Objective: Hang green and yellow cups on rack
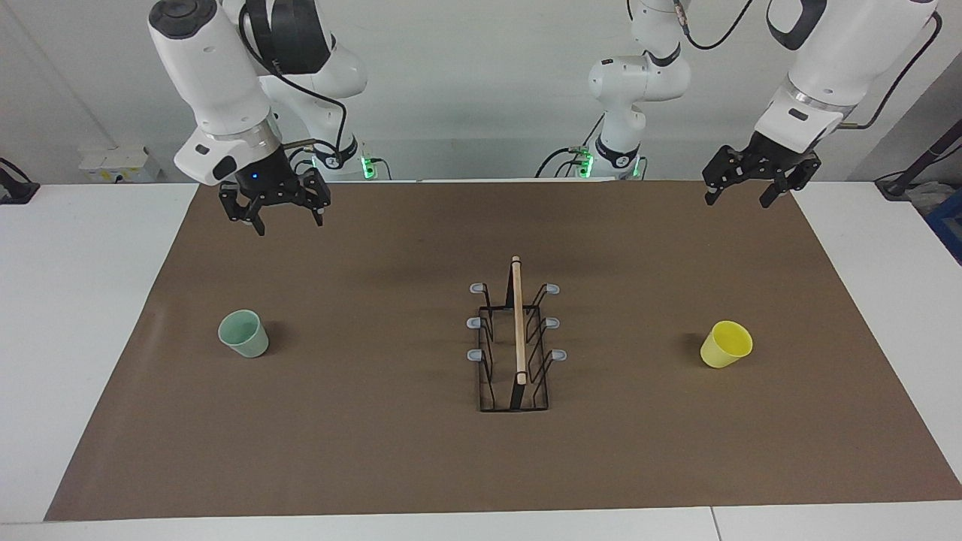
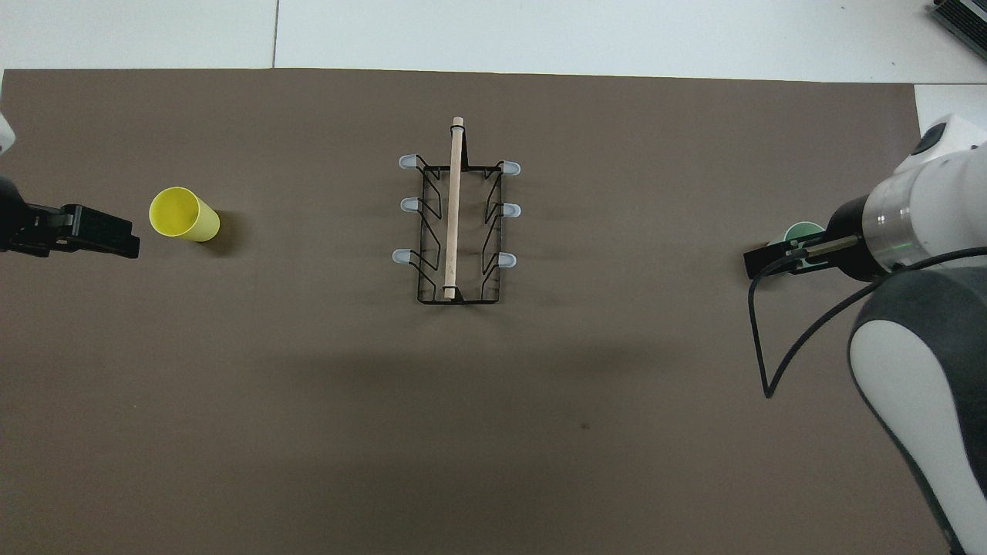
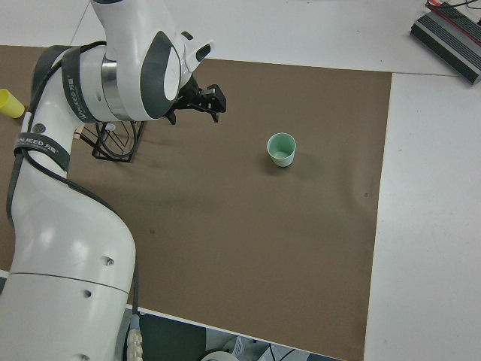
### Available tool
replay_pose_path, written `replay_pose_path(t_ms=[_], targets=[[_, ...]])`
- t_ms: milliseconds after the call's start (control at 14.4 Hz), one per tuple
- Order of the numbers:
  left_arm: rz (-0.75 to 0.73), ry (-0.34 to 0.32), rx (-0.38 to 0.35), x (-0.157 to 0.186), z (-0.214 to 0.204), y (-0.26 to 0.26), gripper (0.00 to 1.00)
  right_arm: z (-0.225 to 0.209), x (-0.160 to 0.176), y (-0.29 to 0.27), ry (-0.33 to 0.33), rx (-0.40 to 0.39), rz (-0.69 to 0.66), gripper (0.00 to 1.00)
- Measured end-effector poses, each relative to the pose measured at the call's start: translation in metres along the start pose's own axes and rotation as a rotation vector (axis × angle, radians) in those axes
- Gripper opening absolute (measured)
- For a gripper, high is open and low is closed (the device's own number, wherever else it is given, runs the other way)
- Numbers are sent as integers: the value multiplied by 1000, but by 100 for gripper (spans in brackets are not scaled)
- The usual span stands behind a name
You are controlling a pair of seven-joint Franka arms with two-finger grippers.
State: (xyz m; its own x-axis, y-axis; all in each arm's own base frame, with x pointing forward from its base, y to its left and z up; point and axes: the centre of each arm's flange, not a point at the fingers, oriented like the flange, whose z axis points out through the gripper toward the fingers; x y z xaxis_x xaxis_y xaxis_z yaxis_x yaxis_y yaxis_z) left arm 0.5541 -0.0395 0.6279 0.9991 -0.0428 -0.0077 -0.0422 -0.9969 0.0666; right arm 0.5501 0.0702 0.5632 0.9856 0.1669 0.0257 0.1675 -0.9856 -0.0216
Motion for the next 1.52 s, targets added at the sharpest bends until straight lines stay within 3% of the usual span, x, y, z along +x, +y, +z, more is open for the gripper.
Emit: replay_pose_path(t_ms=[208,554,832,1040,1248,1525], targets=[[-209,-22,-67,22,18,-19,100,37,3,-11,-25,-13,-33,100],[-706,-89,-179,76,55,-67,100,96,16,-23,-148,-212,-364,100],[-1097,-183,-268,108,95,-107,100,108,20,-8,-236,-363,-611,100],[-1372,-280,-349,135,134,-129,100,120,15,-3,-293,-410,-670,100],[-1553,-283,-368,151,166,-156,100,123,11,0,-341,-456,-699,100],[-1679,-295,-409,158,188,-184,100,126,11,-15,-452,-606,-931,100]])
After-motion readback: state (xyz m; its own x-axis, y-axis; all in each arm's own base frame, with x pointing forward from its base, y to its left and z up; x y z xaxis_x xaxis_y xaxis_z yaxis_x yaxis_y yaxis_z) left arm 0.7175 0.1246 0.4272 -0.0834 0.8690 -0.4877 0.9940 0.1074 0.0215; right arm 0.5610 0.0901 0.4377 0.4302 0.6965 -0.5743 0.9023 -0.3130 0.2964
